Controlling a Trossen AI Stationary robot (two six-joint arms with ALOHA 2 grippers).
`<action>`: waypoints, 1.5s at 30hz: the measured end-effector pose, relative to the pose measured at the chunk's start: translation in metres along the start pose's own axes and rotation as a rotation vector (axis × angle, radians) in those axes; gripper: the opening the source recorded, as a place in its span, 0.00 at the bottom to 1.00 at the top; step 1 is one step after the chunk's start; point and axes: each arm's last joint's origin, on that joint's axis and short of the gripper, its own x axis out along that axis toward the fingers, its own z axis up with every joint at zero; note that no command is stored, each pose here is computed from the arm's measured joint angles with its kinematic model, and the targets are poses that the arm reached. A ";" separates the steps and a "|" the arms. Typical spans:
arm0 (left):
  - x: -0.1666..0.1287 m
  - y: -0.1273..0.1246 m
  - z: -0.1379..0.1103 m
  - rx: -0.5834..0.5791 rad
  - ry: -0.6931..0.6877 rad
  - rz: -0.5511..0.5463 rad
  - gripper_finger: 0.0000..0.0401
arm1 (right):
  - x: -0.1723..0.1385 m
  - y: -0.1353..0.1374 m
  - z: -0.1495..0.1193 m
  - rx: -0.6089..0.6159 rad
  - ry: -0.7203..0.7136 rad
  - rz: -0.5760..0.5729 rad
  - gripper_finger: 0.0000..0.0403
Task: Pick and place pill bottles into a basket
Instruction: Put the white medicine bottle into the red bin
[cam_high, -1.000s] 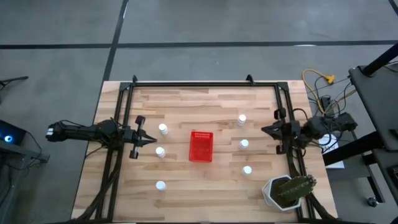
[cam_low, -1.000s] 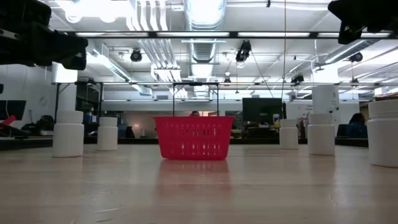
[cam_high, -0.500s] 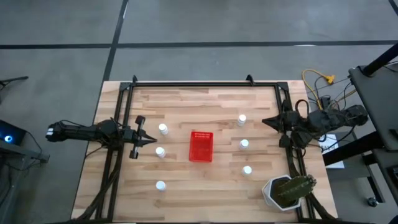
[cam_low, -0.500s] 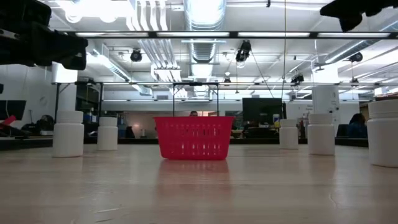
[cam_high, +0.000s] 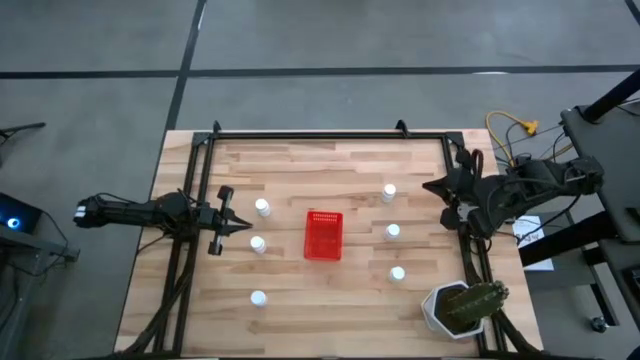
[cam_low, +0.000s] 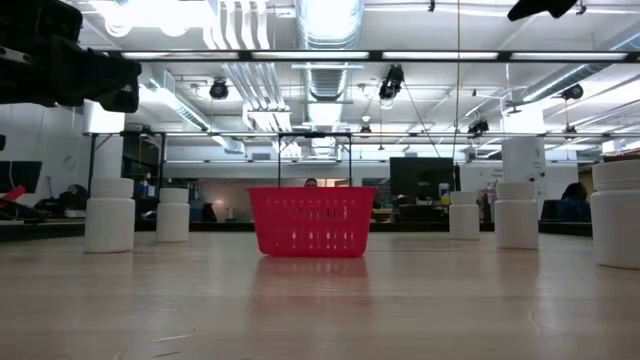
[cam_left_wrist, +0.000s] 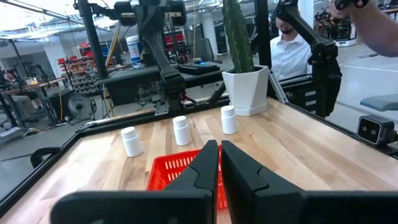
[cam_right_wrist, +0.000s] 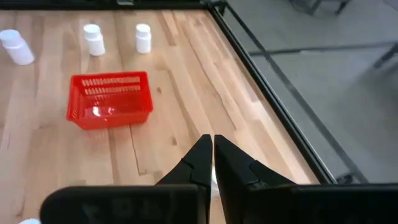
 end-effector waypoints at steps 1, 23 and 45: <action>0.000 0.000 0.000 0.000 0.000 0.000 0.00 | -0.002 -0.001 0.003 0.010 0.020 -0.011 0.02; 0.000 0.000 0.000 0.000 0.000 0.000 0.00 | 0.008 -0.042 0.045 0.126 0.233 -0.026 0.02; 0.000 0.000 0.000 0.000 0.000 0.000 0.00 | 0.089 -0.121 0.041 0.195 0.496 0.125 0.02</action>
